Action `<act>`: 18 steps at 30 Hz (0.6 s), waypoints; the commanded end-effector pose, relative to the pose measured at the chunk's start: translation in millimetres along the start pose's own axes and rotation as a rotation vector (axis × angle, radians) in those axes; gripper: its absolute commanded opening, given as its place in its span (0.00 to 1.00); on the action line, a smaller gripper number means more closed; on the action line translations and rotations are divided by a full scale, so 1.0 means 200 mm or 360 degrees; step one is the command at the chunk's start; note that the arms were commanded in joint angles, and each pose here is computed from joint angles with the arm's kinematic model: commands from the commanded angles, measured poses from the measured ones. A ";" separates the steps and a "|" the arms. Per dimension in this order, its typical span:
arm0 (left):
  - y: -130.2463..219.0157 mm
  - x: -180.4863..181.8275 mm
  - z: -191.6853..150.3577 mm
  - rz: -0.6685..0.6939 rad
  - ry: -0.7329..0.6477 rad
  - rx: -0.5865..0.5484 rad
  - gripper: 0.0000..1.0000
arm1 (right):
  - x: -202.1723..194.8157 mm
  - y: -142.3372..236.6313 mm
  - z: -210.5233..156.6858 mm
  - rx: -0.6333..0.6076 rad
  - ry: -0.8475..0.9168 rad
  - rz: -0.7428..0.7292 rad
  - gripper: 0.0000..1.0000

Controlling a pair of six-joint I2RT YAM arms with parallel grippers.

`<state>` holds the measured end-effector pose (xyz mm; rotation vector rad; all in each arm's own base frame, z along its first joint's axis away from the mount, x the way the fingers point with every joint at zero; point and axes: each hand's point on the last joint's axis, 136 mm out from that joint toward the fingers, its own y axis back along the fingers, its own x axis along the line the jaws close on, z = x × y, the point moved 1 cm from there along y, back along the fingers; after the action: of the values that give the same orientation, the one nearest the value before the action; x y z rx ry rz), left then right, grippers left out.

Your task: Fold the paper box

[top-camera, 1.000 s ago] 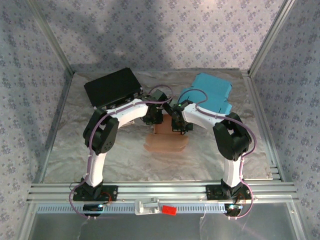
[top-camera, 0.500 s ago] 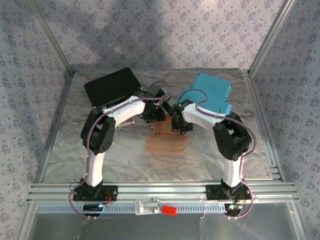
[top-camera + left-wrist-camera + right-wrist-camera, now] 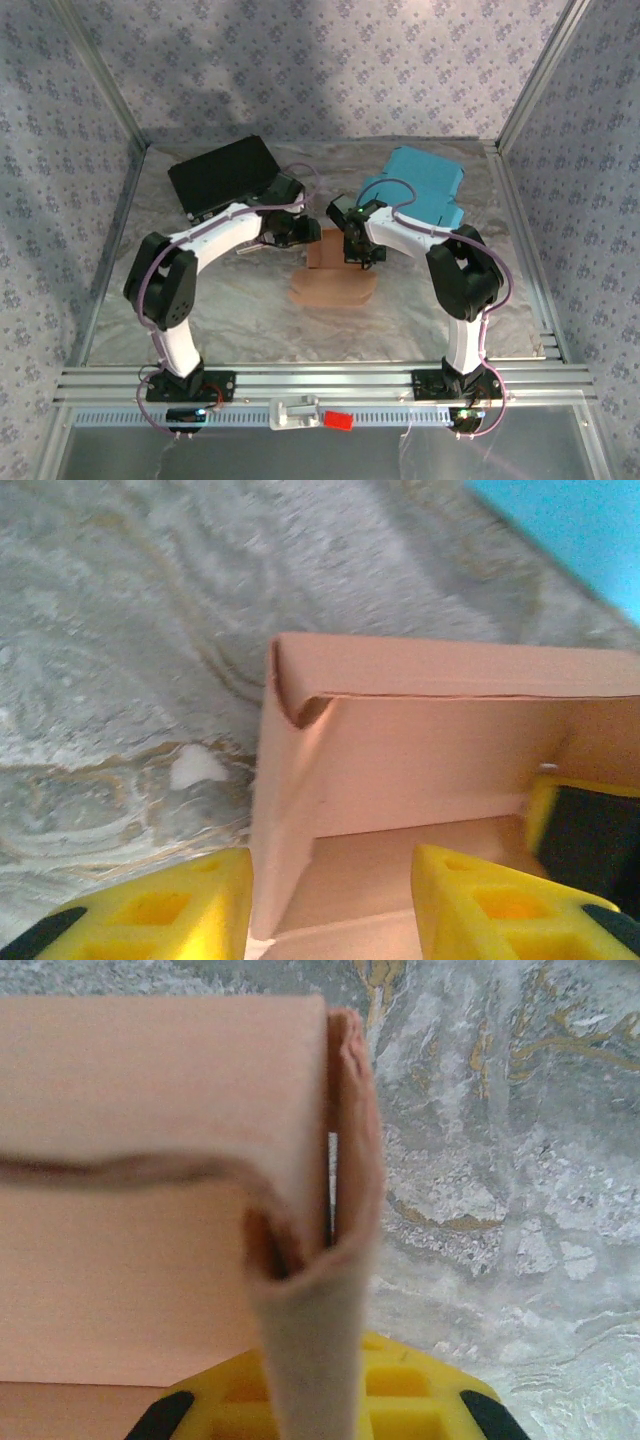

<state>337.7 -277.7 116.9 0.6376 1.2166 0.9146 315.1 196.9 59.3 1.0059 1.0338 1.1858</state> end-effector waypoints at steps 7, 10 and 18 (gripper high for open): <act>0.02 -0.02 0.09 -0.0515 0.0038 0.0089 0.28 | 0.01 -0.11 -0.05 0.0204 0.0120 0.0183 0.00; -0.01 0.04 0.05 -0.0487 0.0073 0.0169 0.27 | 0.00 -0.13 -0.06 0.0244 0.0121 0.0212 0.00; -0.09 0.08 -0.04 -0.0545 0.0110 0.0257 0.23 | 0.02 -0.14 -0.06 0.0275 0.0116 0.0245 0.00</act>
<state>343.3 -270.2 106.8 0.4926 1.3921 0.6208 317.0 196.4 37.3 1.1759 1.1003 1.2802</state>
